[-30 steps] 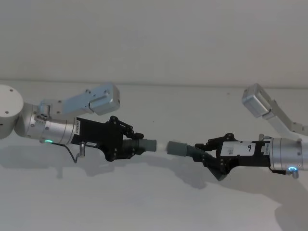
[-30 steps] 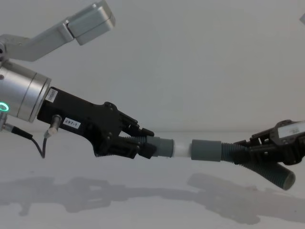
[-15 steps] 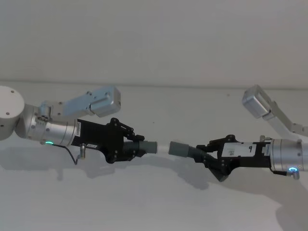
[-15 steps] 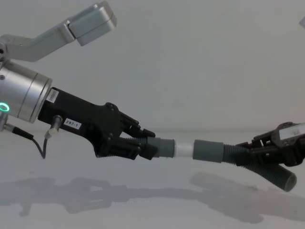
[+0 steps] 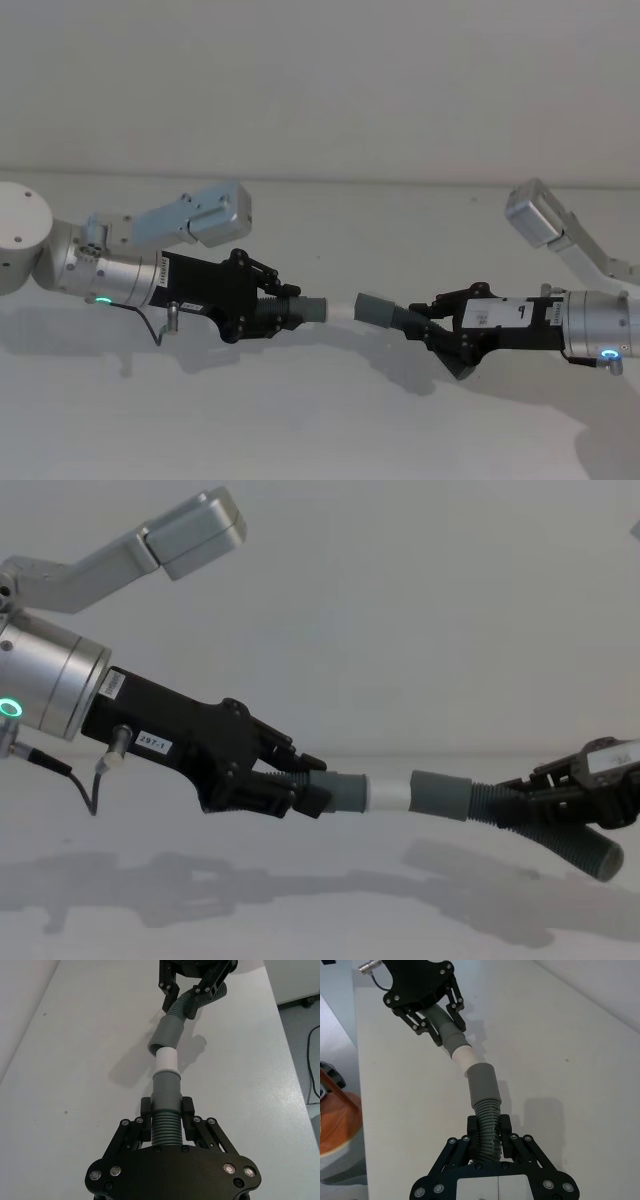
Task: Use both hands to pick up one end of the pipe from the table, align the ends, and insert them.
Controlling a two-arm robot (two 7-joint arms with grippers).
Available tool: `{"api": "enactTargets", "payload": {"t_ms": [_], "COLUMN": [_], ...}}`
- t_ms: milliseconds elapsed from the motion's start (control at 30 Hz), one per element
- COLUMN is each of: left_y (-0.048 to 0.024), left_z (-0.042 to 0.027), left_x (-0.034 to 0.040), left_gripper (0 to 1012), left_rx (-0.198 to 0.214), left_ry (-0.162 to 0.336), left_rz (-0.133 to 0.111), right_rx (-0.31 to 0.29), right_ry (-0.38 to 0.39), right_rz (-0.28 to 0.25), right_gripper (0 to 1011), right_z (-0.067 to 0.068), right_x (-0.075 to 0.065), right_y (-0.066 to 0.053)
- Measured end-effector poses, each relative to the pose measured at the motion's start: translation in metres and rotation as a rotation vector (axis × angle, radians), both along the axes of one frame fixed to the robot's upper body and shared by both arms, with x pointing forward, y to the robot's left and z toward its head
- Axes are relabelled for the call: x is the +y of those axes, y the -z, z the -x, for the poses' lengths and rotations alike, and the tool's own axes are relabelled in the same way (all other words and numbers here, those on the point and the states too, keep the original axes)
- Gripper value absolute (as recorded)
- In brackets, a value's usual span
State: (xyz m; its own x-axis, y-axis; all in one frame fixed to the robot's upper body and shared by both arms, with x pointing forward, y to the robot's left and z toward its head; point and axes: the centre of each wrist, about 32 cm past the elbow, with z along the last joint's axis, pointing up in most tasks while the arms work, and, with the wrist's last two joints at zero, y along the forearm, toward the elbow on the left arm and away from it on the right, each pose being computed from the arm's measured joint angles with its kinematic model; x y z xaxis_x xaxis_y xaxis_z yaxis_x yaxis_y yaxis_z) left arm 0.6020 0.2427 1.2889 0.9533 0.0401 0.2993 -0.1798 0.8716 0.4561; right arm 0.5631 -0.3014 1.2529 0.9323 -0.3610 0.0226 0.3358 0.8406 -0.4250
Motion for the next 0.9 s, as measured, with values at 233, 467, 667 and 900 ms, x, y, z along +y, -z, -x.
{"api": "enactTargets", "payload": {"t_ms": [233,467,667,900], "left_y": [0.0016,0.0023,0.0033,0.0032], "left_z": [-0.001,-0.0011,-0.0007,0.0], "left_x": [0.0001,-0.0001,0.0004,0.0008], "left_gripper": [345,345,345,345], "left_rx": [0.003,0.006,0.008,0.008], "left_ry": [0.002,0.004,0.005,0.007], "left_rz": [0.006,0.013,0.016,0.018], "right_rx": [-0.001,0.001,0.007,0.011], "right_ry": [-0.02,-0.04,-0.052,-0.051], "right_rz": [-0.014,-0.024,-0.026,-0.025], "right_gripper": [264,263,263,263], "right_z": [-0.0008,-0.0015,-0.0012,0.0001], "right_x": [0.0011,0.0034,0.0036,0.0007], "right_y": [-0.0001,0.0005,0.0013,0.0014]}}
